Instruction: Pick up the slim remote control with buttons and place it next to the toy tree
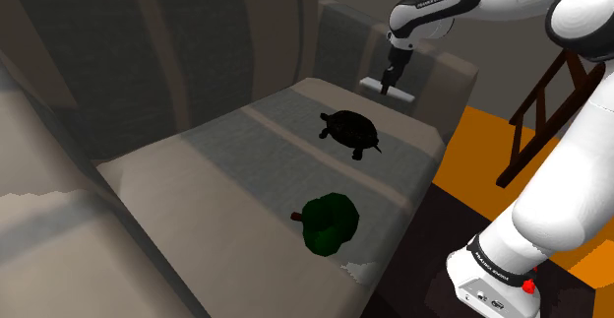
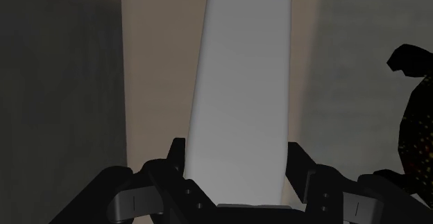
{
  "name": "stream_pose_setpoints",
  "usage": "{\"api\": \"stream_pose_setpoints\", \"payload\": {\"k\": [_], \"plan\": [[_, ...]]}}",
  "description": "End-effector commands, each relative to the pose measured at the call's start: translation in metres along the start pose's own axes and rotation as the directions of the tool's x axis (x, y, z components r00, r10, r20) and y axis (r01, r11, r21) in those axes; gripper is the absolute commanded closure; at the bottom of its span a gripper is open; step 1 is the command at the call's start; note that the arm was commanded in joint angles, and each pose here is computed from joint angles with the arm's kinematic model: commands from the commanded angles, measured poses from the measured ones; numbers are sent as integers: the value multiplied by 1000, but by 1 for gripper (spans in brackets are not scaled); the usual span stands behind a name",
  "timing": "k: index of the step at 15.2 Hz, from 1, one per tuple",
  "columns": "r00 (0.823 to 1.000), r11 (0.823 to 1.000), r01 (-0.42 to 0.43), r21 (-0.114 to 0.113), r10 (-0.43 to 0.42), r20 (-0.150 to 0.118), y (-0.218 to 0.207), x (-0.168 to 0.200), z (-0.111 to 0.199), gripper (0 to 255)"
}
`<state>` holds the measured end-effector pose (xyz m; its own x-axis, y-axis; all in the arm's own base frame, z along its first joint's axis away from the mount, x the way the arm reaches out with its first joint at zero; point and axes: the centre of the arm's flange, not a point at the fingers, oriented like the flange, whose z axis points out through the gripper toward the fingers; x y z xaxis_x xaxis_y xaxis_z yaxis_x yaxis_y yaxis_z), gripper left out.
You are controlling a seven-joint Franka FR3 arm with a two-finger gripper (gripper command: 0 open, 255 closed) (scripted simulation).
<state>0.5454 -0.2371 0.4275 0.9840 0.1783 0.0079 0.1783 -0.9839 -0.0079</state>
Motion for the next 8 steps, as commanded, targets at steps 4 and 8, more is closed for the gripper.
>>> {"api": "stream_pose_setpoints", "payload": {"k": [4, 8], "plan": [[1000, 1000, 0, 0, 0, 0, 0, 1, -27, 255], [1000, 1000, 0, 0, 0, 0, 0, 1, -48, 255]]}}
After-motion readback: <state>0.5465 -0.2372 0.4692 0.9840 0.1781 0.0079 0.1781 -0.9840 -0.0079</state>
